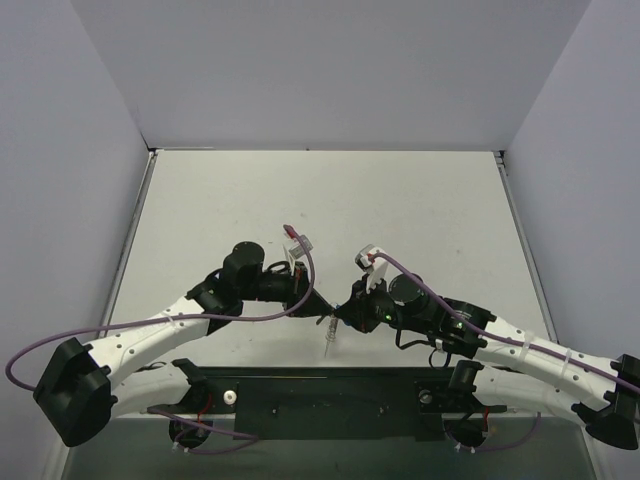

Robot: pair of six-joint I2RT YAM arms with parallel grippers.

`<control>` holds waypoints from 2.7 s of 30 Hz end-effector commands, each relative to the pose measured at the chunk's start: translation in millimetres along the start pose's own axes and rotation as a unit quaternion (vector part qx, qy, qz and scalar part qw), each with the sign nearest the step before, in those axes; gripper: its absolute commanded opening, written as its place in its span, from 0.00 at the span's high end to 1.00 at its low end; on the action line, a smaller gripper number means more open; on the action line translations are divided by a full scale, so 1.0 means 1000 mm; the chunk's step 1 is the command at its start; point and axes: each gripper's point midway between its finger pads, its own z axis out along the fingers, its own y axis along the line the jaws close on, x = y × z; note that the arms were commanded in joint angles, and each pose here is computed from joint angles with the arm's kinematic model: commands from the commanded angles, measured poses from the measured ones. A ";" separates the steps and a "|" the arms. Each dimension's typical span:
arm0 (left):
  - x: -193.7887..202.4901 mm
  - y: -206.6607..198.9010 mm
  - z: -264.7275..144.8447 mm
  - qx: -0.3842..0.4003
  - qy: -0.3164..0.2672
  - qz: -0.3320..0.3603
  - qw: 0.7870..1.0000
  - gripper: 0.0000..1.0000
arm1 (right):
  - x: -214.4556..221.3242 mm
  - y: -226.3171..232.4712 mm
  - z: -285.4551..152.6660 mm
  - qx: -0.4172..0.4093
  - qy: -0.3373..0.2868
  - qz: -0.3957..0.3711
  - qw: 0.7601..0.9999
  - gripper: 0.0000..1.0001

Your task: Remove the keys from the keyring

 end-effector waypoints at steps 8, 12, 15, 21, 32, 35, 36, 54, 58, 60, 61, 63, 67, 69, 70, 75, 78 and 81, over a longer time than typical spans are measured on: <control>-0.013 -0.048 -0.006 0.113 0.000 0.027 0.993 0.73 | -0.049 0.038 -0.001 -0.080 -0.078 0.002 0.994 1.00; -0.012 -0.051 -0.009 0.115 0.003 0.028 0.993 0.71 | -0.051 0.039 -0.003 -0.079 -0.081 0.001 0.994 1.00; -0.010 -0.052 -0.010 0.119 0.006 0.028 0.993 0.71 | -0.052 0.038 -0.003 -0.077 -0.081 0.001 0.994 1.00; -0.007 -0.053 -0.013 0.118 0.011 0.028 0.993 0.72 | -0.054 0.036 -0.003 -0.073 -0.083 0.001 0.994 1.00; -0.008 -0.036 -0.020 0.062 0.014 0.034 0.997 0.64 | -0.054 0.033 -0.010 -0.067 -0.078 -0.004 0.995 1.00; -0.010 -0.037 -0.021 0.064 0.012 0.038 0.997 0.64 | -0.054 0.031 -0.013 -0.066 -0.080 -0.003 0.995 1.00; -0.009 -0.036 -0.021 0.063 0.014 0.039 0.997 0.64 | -0.055 0.031 -0.014 -0.065 -0.081 -0.004 0.995 1.00; -0.006 -0.033 -0.021 0.049 0.042 0.032 0.997 1.00 | -0.047 0.027 -0.017 -0.055 -0.058 -0.018 0.997 1.00; -0.006 -0.033 -0.021 0.042 0.052 0.028 0.997 1.00 | -0.039 0.024 -0.018 -0.041 -0.030 -0.040 0.998 1.00; -0.005 -0.030 -0.021 0.036 0.060 0.024 0.997 1.00 | -0.033 0.025 -0.018 -0.033 -0.010 -0.062 0.998 1.00; -0.003 -0.027 -0.021 0.030 0.067 0.018 0.997 1.00 | -0.036 0.025 -0.018 -0.024 -0.008 -0.070 0.997 1.00; -0.001 -0.026 -0.021 0.026 0.076 0.012 0.997 1.00 | -0.029 0.027 -0.017 -0.013 0.015 -0.103 0.994 1.00; -0.001 -0.029 -0.022 0.029 0.083 0.011 0.996 1.00 | -0.018 0.032 -0.016 -0.005 0.047 -0.140 0.989 1.00; 0.002 -0.028 -0.023 0.026 0.092 0.010 0.995 1.00 | -0.020 0.031 -0.017 -0.001 0.046 -0.143 0.989 1.00; 0.001 -0.029 -0.024 0.025 0.093 0.013 0.995 1.00 | -0.020 0.030 -0.017 0.003 0.047 -0.146 0.988 1.00; 0.006 -0.028 -0.027 0.020 0.101 0.008 0.995 1.00 | -0.024 0.026 -0.019 0.017 0.047 -0.156 0.986 1.00; 0.008 -0.029 -0.029 0.020 0.101 0.007 0.995 1.00 | -0.025 0.026 -0.020 0.019 0.050 -0.163 0.985 1.00; 0.008 -0.030 -0.028 0.021 0.097 0.002 0.995 1.00 | -0.024 0.027 -0.021 0.019 0.056 -0.170 0.984 1.00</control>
